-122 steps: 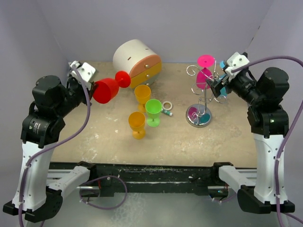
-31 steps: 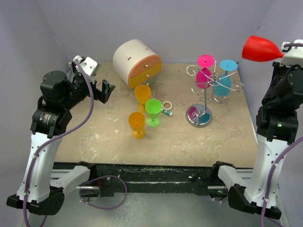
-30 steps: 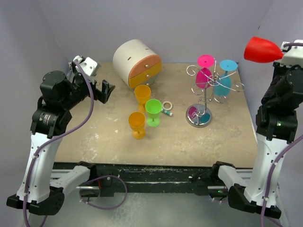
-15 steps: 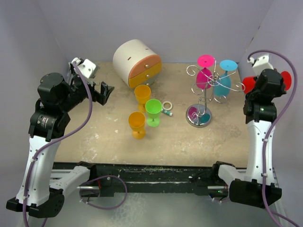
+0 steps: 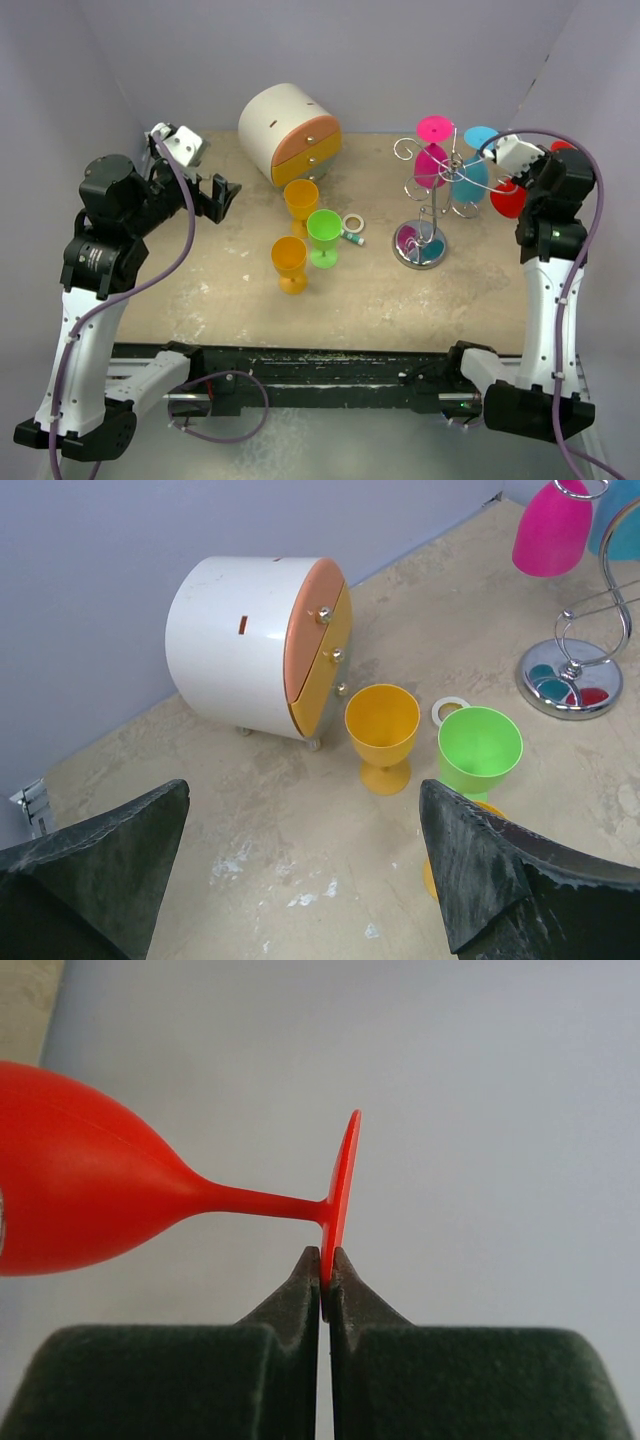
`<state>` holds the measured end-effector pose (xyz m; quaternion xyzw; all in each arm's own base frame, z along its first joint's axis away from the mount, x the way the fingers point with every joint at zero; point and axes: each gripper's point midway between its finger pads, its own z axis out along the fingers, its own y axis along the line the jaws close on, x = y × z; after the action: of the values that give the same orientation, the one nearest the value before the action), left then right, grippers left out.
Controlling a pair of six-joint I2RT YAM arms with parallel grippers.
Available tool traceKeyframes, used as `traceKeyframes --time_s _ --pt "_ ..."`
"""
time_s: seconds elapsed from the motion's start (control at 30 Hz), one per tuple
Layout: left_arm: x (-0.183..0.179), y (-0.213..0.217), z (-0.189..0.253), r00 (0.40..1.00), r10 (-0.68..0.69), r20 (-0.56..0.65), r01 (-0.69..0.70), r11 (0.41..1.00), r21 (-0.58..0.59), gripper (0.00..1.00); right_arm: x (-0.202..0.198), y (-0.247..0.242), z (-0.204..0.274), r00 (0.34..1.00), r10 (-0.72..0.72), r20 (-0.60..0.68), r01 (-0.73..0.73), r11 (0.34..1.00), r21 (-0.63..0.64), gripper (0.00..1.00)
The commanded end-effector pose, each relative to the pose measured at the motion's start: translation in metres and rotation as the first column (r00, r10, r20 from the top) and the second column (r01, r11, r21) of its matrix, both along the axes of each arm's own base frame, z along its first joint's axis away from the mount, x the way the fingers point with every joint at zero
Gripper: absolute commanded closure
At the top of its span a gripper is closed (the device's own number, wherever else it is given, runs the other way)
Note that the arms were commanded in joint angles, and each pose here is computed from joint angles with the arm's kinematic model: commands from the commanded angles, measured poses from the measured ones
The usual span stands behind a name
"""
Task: Place the wine glass upside down on the wine glass rack
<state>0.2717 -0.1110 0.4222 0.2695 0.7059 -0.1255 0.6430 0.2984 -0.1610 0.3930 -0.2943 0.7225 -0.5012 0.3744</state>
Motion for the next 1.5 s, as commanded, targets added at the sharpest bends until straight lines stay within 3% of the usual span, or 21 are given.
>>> traceKeyframes --time_s 0.0,0.47,0.73,1.03,1.47 --pt "-0.001 0.001 0.009 0.999 -0.005 0.044 0.005 1.0 -0.007 0.01 0.012 0.015 0.018 0.988 0.144 -0.058 -0.149 0.985 -0.083 1.0" --pt "0.003 0.0 0.007 0.999 -0.007 0.041 0.008 1.0 -0.004 0.01 0.039 0.058 0.005 0.883 0.433 -0.182 -0.453 0.887 -0.088 1.0" --pt "0.004 0.001 0.007 0.999 -0.004 0.044 0.004 1.0 -0.001 0.01 0.04 0.065 0.003 0.847 0.475 -0.238 -0.509 0.854 -0.106 1.0" --pt "0.006 0.001 0.004 0.999 -0.008 0.038 0.008 1.0 0.005 0.01 0.035 0.089 -0.001 0.766 0.585 -0.266 -0.617 0.785 -0.049 1.0" --pt "0.006 0.0 0.003 0.999 -0.01 0.038 0.01 1.0 0.009 0.01 0.025 0.105 -0.011 0.699 0.649 -0.301 -0.681 0.732 -0.003 1.0"
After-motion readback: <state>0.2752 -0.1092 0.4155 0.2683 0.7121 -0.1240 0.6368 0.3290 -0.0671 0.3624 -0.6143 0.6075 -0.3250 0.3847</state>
